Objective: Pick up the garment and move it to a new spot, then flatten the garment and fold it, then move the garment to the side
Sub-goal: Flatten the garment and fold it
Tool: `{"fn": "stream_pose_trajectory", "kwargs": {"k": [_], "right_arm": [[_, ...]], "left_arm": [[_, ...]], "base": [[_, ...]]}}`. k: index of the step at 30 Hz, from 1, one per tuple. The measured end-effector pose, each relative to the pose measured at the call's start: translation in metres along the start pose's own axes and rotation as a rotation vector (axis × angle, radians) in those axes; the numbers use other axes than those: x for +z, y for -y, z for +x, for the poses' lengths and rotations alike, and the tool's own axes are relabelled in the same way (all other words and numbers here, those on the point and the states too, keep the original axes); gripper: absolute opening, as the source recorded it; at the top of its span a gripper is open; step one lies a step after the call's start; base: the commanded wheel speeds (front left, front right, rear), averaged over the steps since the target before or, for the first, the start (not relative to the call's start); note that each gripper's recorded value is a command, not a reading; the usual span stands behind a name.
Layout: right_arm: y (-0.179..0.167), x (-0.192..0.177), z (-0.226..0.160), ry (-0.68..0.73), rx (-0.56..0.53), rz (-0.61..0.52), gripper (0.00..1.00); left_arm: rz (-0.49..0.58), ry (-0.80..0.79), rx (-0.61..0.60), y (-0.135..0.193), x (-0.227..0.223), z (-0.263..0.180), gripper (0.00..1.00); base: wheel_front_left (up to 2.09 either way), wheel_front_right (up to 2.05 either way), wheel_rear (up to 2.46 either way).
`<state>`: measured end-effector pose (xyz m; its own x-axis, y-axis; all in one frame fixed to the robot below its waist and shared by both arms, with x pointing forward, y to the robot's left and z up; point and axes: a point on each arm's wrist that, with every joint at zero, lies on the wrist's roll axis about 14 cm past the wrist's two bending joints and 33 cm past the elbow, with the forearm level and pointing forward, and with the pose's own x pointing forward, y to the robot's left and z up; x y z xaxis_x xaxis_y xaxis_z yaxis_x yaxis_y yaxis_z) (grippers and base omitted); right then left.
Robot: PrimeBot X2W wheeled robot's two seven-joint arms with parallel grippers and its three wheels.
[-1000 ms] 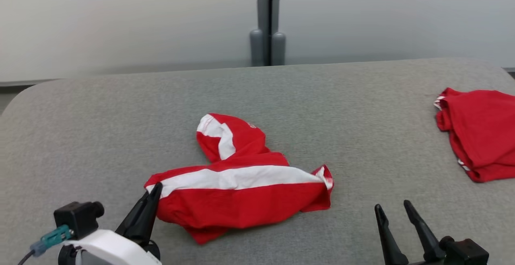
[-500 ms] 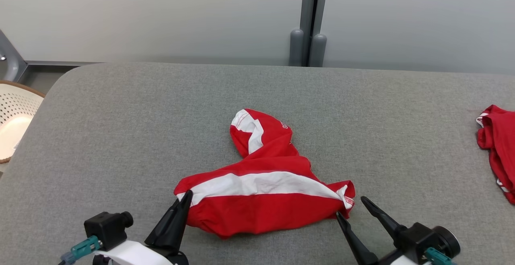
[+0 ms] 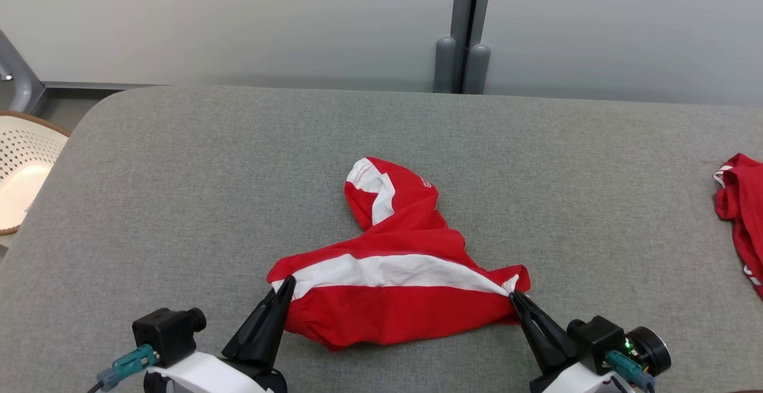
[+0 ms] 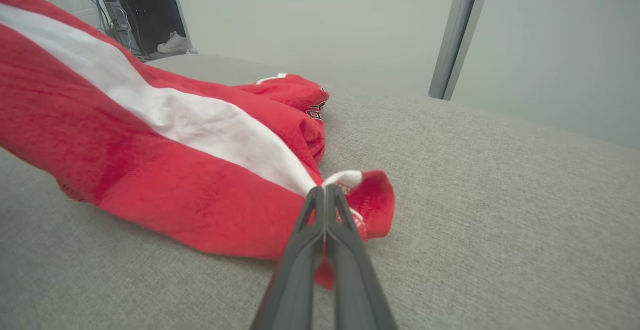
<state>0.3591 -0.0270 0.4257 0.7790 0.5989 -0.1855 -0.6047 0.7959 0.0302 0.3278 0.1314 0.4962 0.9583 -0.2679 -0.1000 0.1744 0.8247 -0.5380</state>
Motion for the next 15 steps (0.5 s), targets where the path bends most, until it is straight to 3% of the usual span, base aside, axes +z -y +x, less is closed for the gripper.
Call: {"fn": "stream_pose_trajectory", "kwargs": {"k": [6, 11, 15], "right_arm": [[0.022, 0.001, -0.001, 0.007, -0.076, 0.044, 0.00], [0.049, 0.033, -0.008, 0.165, -0.212, 0.326, 0.00], [0.078, 0.073, -0.023, 0.321, -0.260, 0.410, 0.00]], "left_arm": [[0.002, 0.017, 0.005, -0.002, 0.004, 0.001, 0.00], [-0.044, 0.072, -0.023, 0.001, 0.018, 0.003, 0.00], [-0.078, 0.081, -0.076, 0.009, 0.025, 0.007, 0.00]], "base": [[0.00, 0.00, 0.00], [0.00, 0.00, 0.00], [0.00, 0.00, 0.00]]}}
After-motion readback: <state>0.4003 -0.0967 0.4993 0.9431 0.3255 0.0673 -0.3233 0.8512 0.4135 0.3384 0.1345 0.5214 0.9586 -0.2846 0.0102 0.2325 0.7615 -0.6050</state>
